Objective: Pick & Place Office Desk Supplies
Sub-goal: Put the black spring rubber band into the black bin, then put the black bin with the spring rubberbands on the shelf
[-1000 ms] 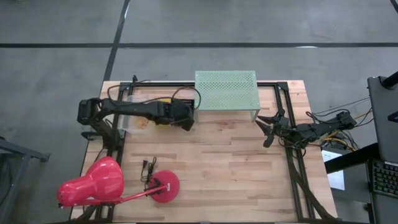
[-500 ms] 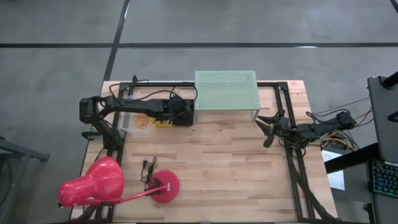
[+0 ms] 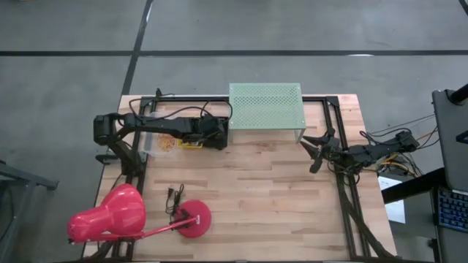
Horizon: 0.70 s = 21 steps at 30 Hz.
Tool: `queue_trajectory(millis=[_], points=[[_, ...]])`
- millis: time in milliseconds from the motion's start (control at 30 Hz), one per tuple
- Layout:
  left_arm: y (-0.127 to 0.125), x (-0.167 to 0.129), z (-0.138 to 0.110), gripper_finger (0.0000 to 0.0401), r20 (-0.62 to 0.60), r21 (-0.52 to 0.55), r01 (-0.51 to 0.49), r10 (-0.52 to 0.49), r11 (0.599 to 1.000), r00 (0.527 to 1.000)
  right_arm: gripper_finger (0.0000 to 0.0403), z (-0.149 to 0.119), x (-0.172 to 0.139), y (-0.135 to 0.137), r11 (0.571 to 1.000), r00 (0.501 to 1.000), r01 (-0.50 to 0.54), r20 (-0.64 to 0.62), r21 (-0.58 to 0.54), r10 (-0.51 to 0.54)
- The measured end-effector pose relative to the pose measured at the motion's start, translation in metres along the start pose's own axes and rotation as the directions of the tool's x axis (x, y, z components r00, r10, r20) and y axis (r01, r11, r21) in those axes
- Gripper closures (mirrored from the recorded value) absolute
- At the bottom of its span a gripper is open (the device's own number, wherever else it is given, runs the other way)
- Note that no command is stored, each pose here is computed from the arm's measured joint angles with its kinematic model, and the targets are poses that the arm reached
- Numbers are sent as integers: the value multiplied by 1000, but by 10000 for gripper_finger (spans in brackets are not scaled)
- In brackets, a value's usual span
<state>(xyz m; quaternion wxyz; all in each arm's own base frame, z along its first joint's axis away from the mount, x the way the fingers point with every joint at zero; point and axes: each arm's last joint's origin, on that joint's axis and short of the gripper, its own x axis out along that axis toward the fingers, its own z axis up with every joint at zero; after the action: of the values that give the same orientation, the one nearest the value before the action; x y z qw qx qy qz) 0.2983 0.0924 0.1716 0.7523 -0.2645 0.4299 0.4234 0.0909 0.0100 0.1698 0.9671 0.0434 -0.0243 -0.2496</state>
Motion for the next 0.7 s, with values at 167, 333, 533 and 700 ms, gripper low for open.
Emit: queue_trajectory(millis=[167,333,533,700], points=[[-1,0,1,296,6,0,6,-6,1000,1000,289,0,0,0,1000,1000,0,0,0,0],[-1,0,1,270,13,-3,12,-12,1000,1000,289,0,0,0,1000,1000,0,0,0,0],[-2,0,2,266,16,-4,14,-14,1000,1000,289,0,0,0,1000,1000,0,0,0,0],[-2,-1,2,267,20,3,18,-18,1000,1000,289,0,0,0,1000,1000,0,0,0,0]])
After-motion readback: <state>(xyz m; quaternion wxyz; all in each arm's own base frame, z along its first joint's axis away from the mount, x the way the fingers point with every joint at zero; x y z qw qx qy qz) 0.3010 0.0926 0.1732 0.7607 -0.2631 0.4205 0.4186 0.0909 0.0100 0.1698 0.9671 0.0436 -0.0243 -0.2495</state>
